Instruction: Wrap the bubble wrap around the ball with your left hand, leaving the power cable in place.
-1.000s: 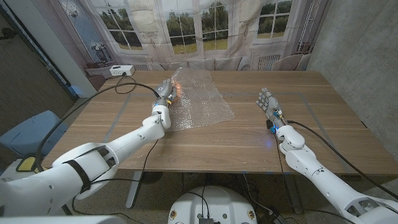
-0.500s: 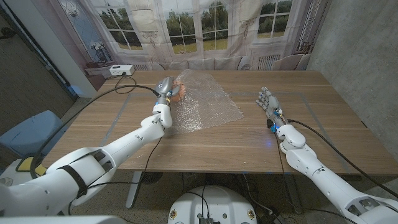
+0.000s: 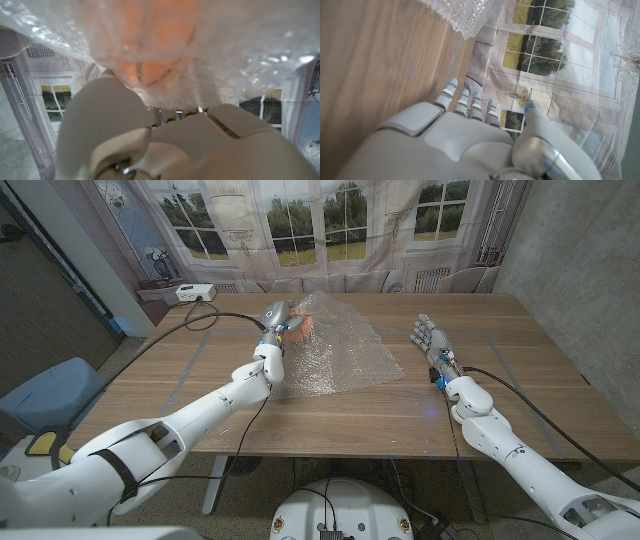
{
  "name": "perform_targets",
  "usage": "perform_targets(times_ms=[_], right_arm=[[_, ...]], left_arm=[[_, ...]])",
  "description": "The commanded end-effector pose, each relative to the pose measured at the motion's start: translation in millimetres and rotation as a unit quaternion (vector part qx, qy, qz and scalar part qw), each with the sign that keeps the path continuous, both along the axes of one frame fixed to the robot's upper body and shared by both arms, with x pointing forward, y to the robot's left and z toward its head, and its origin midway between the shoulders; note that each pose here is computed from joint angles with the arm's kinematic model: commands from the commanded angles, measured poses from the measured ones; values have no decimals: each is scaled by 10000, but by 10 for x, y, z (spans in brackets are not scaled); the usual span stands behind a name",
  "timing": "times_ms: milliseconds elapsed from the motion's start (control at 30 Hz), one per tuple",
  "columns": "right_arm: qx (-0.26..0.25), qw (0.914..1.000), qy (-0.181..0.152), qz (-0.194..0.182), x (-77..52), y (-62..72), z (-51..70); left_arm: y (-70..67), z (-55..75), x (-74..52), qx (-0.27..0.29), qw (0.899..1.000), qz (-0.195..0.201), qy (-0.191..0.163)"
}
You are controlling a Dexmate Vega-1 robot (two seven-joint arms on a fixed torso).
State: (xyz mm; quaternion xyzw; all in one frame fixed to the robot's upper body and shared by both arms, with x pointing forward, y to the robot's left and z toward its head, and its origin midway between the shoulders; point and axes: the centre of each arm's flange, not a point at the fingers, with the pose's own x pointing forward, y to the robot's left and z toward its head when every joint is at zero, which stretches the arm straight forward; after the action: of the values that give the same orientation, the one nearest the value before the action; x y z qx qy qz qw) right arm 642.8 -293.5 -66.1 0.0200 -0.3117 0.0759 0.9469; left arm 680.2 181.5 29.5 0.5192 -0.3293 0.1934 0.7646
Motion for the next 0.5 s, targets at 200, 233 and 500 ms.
perform_targets(times_ms=[200,233,500], right_arm=[[87,10000,-30,-9,-91,-99,-56],[88,10000,-30,-9,-91,-99,-56],[125,9999,-50,5,-125,-137,-76]], left_arm=[[-7,168,-115,930,9775,1441,1224],[-7,169,-115,935,9772,1447,1239],[32,405,-453,818,9777,1387,1348]])
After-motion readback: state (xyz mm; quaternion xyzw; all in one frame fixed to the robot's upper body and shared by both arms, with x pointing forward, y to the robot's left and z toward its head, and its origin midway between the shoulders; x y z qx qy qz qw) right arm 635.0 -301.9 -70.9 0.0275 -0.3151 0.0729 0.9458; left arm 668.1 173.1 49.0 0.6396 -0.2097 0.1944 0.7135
